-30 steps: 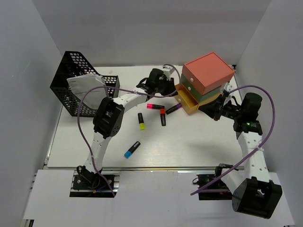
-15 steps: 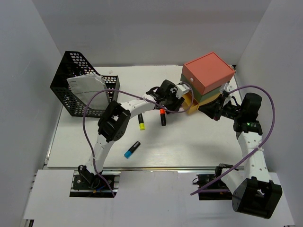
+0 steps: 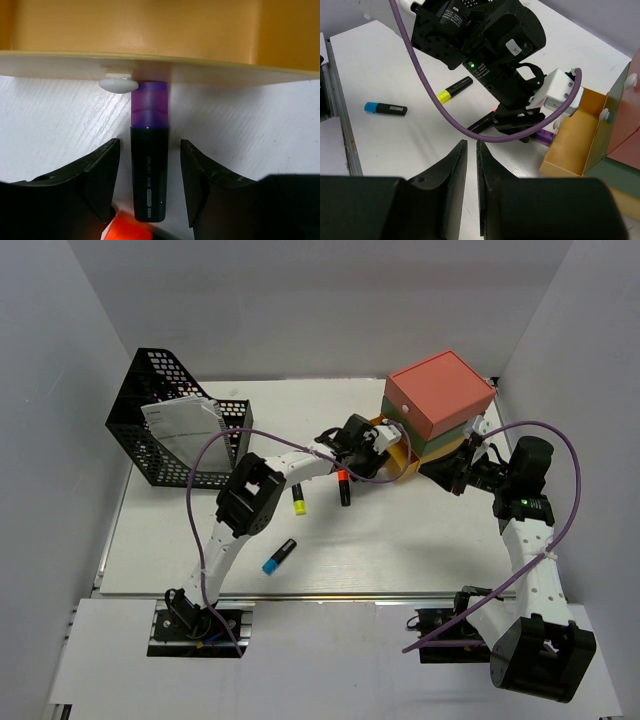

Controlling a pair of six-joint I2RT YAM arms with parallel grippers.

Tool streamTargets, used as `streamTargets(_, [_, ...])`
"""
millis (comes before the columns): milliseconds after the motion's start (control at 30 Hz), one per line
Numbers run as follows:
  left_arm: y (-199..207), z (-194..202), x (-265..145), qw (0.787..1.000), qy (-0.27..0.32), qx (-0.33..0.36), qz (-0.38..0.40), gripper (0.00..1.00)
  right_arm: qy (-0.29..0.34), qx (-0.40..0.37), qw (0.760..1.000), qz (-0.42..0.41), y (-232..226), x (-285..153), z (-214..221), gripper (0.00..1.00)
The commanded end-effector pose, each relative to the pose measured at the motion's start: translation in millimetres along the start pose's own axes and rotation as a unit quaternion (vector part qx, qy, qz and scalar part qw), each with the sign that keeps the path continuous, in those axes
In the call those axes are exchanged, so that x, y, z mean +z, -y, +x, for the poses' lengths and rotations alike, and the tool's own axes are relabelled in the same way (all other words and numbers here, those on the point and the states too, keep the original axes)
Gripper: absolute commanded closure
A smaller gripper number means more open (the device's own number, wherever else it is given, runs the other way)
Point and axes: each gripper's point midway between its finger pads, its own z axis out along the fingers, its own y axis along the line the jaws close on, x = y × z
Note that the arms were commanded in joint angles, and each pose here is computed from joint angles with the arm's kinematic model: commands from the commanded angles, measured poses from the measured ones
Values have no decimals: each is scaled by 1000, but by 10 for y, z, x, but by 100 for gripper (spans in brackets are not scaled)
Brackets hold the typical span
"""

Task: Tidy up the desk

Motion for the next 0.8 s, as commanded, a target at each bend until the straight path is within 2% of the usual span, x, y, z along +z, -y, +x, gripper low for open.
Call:
streamTargets(0, [-45, -125, -24, 1000, 9, 11, -10, 39, 7, -27, 1000, -2, -23, -20, -127, 81])
streamTargets(100, [-74, -106, -61, 1000, 9, 8, -22, 44, 7, -29, 1000, -1, -25, -21, -130, 81])
streamTargets(167, [-103, -212, -157, 999, 25, 7, -32, 51, 8, -30, 1000, -3, -34, -19, -133, 81])
streamTargets(200, [-95, -193, -178, 999, 28, 4, -34, 60, 8, -30, 1000, -2, -33, -20, -136, 81])
streamTargets(267, [-100, -322, -305, 998, 45, 1, -38, 67, 8, -30, 1000, -2, -36, -24, -138, 81])
streamTargets(333, [-87, -433, -418, 998, 59, 2, -36, 80, 9, -32, 999, -1, -38, -29, -144, 81])
streamTargets(500, [-60, -665, -630, 995, 88, -39, -22, 100, 9, -34, 999, 0, -41, -34, -149, 81])
streamTargets(767, [-9, -961, -929, 976, 121, -183, -12, 100, 9, -35, 999, 2, -37, -39, -154, 81])
